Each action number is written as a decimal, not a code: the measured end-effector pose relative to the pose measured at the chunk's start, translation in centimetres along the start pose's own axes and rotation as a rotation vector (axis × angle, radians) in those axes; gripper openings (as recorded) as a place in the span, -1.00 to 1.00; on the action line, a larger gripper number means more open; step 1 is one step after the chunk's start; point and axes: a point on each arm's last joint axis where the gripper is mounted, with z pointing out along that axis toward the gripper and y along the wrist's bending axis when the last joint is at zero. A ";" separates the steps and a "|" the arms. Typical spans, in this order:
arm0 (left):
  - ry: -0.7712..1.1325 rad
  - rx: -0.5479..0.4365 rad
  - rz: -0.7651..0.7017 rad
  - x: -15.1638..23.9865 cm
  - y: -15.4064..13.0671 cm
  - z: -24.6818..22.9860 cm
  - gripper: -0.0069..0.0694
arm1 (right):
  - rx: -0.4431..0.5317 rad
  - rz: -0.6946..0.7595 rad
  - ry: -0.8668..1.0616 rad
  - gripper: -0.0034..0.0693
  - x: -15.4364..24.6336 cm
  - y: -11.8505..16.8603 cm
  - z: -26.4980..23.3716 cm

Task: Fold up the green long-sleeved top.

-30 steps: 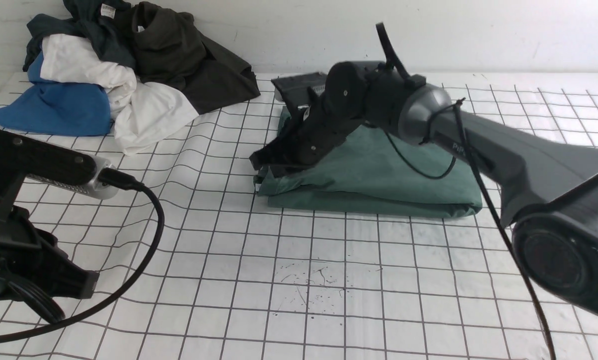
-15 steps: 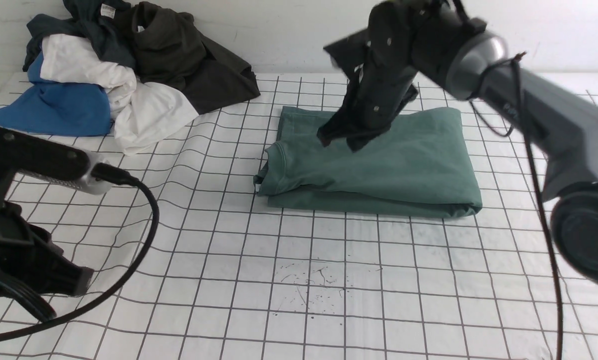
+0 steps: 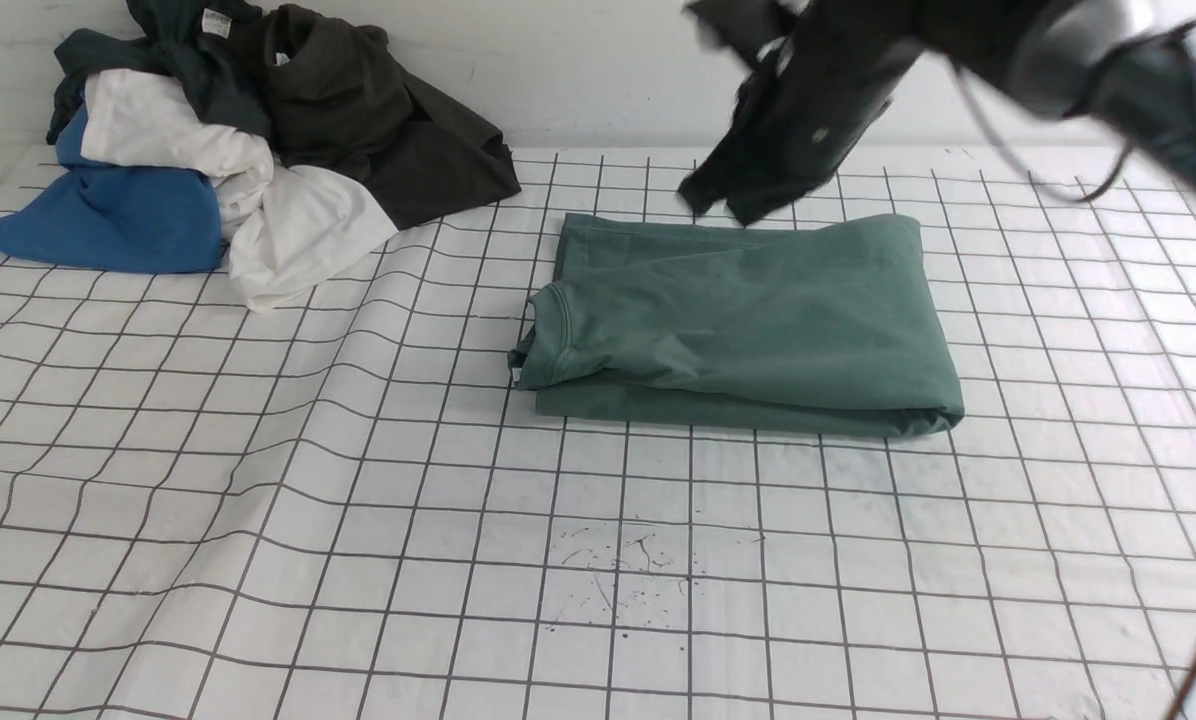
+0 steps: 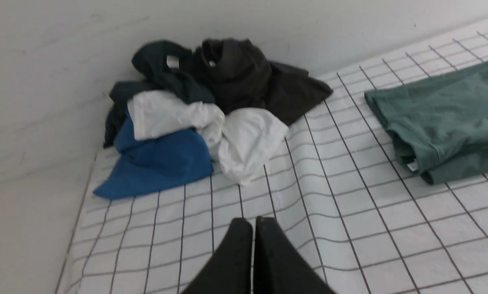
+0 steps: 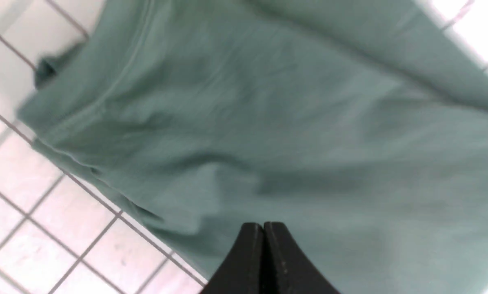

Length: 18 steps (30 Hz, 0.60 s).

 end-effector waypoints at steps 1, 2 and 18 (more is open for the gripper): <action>-0.036 0.001 0.005 0.6 -0.1 -0.2 -0.84 | 0.021 0.017 -0.037 -0.92 0.2 -1.0 -2.7; -0.076 0.004 0.011 1.2 -0.3 -0.3 -0.84 | 0.042 0.037 -0.067 -0.92 0.6 -2.0 -5.2; -0.367 0.030 0.018 4.6 -1.6 -1.5 -0.84 | 0.177 0.178 -0.220 -0.92 20.1 0.3 -19.7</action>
